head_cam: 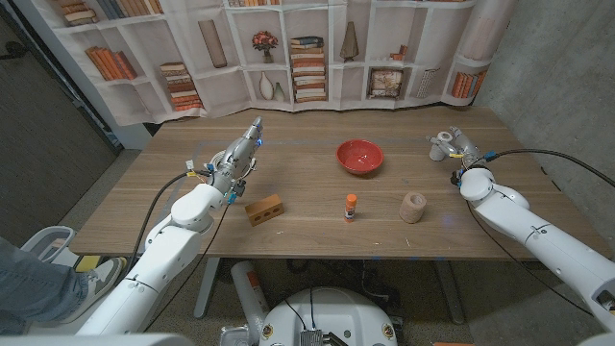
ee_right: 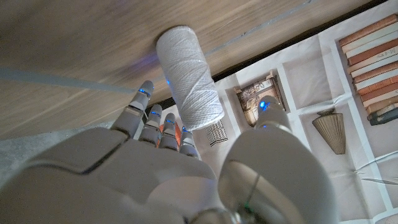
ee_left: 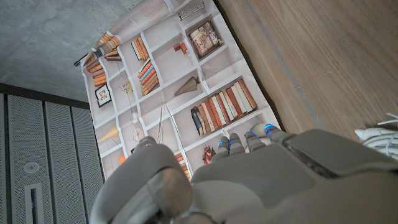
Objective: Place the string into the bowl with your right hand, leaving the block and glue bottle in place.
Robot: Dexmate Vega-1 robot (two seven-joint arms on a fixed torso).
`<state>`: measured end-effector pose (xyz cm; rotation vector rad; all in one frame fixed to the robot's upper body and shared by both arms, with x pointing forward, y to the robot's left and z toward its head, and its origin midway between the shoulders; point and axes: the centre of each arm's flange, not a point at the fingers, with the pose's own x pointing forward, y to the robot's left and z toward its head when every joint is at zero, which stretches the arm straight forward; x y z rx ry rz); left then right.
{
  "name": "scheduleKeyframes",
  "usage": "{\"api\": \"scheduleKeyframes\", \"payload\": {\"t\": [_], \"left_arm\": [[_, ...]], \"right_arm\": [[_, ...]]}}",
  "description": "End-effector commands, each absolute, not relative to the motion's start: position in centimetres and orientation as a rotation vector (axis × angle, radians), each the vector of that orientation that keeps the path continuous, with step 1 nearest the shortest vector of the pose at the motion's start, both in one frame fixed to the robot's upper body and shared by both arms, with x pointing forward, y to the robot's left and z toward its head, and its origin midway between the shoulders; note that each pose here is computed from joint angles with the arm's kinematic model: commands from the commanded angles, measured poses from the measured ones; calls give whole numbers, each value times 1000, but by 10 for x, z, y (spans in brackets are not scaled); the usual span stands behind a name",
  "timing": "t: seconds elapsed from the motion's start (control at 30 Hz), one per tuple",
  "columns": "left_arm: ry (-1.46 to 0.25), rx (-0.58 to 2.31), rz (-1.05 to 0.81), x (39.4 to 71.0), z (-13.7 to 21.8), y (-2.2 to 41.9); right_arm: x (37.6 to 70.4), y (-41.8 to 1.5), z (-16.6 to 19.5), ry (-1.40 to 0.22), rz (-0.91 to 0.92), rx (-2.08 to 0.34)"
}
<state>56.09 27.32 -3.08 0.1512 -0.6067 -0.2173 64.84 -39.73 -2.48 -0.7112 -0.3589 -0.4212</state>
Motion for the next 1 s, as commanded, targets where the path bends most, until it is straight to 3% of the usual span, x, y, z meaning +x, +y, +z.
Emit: {"api": "scheduleKeyframes", "payload": {"t": [0.03,1.0], "left_arm": [[-597,150,-221,566,-32,272],[-573,146,-224,574,-35,273]], "right_arm": [[654,-398,-28,-331,-421,-718],[658,-397,-26,-302,-475,-739]]}}
